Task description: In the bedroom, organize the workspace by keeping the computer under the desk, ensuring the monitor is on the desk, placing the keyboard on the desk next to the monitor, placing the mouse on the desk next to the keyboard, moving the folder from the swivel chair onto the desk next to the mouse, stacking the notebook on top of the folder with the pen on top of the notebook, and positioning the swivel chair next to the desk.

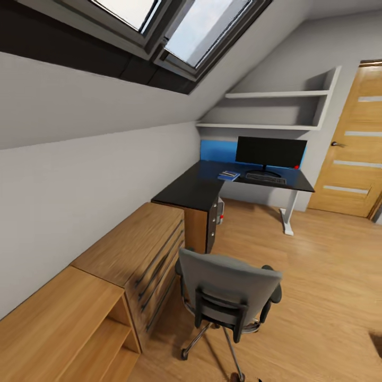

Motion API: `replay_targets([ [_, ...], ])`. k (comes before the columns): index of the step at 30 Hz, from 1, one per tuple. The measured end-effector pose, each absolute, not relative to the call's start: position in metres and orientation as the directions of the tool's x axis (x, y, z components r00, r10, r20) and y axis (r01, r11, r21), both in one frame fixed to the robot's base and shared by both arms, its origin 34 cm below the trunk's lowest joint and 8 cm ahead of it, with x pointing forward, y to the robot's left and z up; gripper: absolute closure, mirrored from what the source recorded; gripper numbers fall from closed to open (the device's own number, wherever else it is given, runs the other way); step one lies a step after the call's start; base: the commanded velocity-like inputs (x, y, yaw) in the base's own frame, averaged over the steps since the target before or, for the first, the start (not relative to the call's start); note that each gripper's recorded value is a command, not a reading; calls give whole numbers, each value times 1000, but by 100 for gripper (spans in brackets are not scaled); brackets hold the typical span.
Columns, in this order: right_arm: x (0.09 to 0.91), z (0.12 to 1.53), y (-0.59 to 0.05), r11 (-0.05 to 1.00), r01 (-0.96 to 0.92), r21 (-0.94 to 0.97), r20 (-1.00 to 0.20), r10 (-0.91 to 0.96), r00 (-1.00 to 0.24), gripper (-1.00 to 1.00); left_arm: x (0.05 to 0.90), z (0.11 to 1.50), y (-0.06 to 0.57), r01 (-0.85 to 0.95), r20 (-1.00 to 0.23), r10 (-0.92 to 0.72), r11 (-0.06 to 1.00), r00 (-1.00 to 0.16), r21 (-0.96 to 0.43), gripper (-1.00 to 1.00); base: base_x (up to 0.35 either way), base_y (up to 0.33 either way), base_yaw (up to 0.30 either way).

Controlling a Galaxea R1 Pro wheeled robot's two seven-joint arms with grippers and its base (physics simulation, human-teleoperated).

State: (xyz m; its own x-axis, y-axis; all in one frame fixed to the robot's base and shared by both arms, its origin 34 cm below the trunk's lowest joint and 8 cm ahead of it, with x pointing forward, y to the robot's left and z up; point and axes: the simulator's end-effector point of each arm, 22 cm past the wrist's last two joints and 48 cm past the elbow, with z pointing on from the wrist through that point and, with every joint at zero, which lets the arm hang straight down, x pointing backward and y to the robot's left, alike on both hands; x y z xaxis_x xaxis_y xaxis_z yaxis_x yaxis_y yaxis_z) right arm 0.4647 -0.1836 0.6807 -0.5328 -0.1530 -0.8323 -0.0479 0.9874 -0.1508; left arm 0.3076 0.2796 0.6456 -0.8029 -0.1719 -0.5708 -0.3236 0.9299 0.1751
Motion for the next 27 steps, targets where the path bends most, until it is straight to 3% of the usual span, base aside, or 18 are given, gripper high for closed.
replay_targets([
  [27,462,678,-184,988,-47,-150,-828,-152,-540,-100,305,644,280,-322,-564,-172,930,-807,178,-100,0,1,-288],
])
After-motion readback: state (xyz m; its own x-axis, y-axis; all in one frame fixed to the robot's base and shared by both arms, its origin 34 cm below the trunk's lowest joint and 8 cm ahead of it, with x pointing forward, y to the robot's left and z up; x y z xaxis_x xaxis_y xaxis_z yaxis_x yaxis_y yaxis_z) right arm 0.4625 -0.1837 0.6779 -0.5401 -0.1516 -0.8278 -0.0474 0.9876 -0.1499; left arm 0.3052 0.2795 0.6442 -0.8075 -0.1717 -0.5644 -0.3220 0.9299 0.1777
